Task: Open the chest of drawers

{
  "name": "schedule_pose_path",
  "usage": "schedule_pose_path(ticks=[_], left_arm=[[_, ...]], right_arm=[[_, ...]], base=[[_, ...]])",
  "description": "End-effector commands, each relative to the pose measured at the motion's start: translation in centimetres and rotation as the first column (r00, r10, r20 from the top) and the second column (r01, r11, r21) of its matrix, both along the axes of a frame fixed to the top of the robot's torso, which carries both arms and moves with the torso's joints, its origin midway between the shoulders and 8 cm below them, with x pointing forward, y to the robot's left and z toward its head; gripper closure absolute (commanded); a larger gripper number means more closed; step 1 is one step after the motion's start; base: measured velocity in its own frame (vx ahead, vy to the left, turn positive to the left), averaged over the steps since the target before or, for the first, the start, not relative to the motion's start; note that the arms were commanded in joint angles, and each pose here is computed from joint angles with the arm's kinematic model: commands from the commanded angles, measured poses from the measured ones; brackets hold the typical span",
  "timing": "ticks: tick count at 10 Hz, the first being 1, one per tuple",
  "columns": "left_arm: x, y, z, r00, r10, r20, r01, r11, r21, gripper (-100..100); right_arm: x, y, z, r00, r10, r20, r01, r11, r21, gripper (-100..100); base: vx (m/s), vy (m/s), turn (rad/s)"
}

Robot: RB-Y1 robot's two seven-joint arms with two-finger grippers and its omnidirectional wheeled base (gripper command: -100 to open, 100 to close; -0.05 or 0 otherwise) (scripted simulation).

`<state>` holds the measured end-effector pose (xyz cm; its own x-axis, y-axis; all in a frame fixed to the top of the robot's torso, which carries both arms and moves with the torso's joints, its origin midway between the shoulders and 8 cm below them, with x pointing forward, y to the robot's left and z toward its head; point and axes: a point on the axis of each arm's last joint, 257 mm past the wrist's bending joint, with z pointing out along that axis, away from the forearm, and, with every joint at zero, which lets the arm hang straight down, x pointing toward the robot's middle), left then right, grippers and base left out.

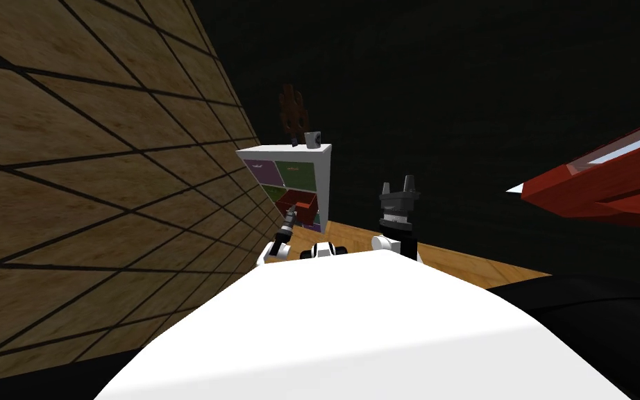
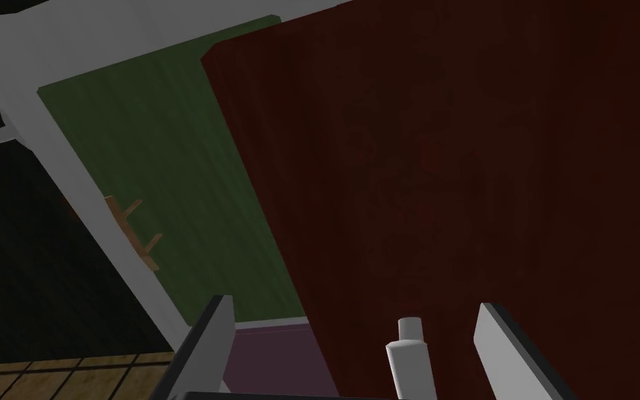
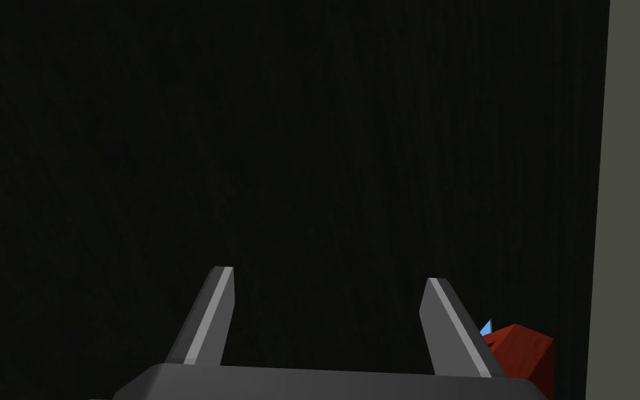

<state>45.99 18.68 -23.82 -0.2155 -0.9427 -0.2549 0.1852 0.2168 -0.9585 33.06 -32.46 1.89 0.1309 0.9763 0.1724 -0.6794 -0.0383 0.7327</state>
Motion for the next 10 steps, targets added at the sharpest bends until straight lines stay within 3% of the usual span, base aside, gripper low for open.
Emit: schedule_pose_path(ticks=[1,4,5,6,10], left_arm=[[0.6,0.0,1.5,1.0000,-0.001,0.002,0.001,1.0000,0.000,-100],[1.1,0.1,3.3,1.0000,-0.003,0.002,0.003,1.0000,0.002,-100],[0.8,0.1,2.5,1.0000,-0.001,-0.006,0.001,1.0000,0.002,-100],[0.8,0.1,2.4,0.9999,0.000,-0.011,0.000,1.0000,0.003,0],[0.8,0.2,2.1,0.9999,0.002,-0.017,-0.002,1.0000,0.004,0]], right_arm=[[0.0,0.0,0.0,1.000,0.000,0.000,0.000,1.000,0.000,0],[0.0,0.0,0.0,1.000,0.000,0.000,0.000,1.000,0.000,0],[0.0,0.0,0.0,1.000,0.000,0.000,0.000,1.000,0.000,0],[0.0,0.0,0.0,1.000,0.000,0.000,0.000,1.000,0.000,0],[0.0,0.0,0.0,1.000,0.000,0.000,0.000,1.000,0.000,0]], base=[[-0.010,-0.018,0.001],[-0.023,-0.008,0.001],[-0.009,0.000,-0.001],[0.000,0.000,0.000],[0.000,0.000,0.000]])
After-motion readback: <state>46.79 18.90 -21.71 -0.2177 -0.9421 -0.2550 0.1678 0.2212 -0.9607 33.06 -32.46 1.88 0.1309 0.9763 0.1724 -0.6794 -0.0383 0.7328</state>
